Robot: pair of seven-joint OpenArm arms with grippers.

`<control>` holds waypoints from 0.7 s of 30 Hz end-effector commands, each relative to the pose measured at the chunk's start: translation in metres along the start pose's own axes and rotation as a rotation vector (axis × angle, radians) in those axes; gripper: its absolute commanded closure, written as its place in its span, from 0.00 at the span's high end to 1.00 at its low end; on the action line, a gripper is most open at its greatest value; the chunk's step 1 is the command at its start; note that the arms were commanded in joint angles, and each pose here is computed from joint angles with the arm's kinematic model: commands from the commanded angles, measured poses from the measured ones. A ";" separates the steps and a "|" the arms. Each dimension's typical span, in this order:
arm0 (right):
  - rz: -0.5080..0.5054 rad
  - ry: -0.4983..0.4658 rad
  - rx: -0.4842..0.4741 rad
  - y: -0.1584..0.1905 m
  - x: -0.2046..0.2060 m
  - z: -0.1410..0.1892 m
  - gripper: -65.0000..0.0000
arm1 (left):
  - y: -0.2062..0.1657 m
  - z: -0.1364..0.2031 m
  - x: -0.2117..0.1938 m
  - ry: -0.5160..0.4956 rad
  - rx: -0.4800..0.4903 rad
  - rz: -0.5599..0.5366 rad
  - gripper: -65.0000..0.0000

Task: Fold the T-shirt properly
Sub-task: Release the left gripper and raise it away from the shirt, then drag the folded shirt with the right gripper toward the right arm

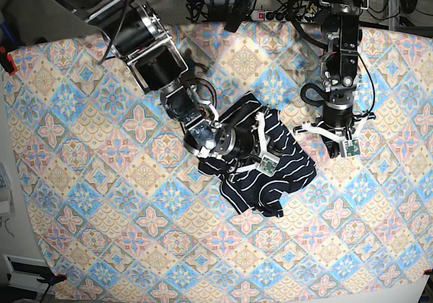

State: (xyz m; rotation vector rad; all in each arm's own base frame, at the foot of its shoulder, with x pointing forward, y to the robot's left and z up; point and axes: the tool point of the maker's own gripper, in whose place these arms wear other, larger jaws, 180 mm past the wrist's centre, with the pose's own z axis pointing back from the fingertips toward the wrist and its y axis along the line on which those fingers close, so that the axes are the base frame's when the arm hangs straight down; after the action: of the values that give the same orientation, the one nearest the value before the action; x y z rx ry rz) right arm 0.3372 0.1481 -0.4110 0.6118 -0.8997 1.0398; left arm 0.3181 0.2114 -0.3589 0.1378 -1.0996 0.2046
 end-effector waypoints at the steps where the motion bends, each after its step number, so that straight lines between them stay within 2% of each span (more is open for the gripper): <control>1: -0.001 -0.024 -0.010 -0.011 0.007 0.000 0.04 | 0.001 0.003 0.014 -0.051 -0.002 -0.005 0.00; 9: -0.123 0.029 -0.029 -0.035 -0.042 0.002 0.04 | 0.000 0.014 0.007 -0.039 -0.007 -0.006 0.00; 14: -0.234 0.003 -0.161 -0.083 -0.061 0.034 0.04 | -0.001 0.014 0.006 -0.038 -0.011 -0.008 0.00; 21: -0.299 0.022 -0.311 -0.137 -0.098 0.088 0.04 | 0.000 0.013 0.004 -0.033 -0.010 -0.009 0.00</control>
State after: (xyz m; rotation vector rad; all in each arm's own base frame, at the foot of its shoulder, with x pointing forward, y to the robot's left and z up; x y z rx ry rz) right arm 0.3952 -0.0135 -0.4651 0.4867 -0.8611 0.6202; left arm 0.3016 0.2063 -0.3628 0.1270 -1.0804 0.1967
